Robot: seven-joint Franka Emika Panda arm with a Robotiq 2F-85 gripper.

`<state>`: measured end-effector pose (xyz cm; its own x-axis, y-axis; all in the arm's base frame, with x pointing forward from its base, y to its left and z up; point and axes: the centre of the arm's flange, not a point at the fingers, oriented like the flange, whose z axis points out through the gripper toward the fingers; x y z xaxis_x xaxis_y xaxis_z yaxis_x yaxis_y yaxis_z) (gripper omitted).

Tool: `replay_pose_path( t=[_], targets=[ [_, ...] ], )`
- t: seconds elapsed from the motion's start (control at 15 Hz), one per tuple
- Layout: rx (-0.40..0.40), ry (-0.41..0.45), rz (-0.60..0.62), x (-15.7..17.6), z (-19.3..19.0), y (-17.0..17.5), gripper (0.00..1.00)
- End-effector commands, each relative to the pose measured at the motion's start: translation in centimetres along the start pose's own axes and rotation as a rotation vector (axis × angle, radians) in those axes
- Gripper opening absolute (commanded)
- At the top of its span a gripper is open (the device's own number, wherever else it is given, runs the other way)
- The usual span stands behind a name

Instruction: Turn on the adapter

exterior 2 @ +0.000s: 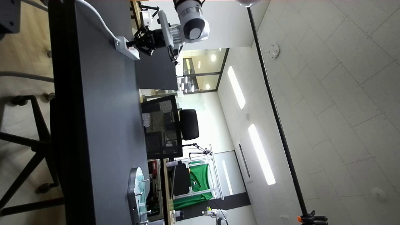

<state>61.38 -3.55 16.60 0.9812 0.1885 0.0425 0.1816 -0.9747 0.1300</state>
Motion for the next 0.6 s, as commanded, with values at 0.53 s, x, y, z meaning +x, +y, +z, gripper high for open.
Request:
replay_pose_path(
  t=[0.53],
  targets=[
    [0.403, -0.020, -0.089, 1.3, 6.6, 6.0, 0.00]
  ],
)
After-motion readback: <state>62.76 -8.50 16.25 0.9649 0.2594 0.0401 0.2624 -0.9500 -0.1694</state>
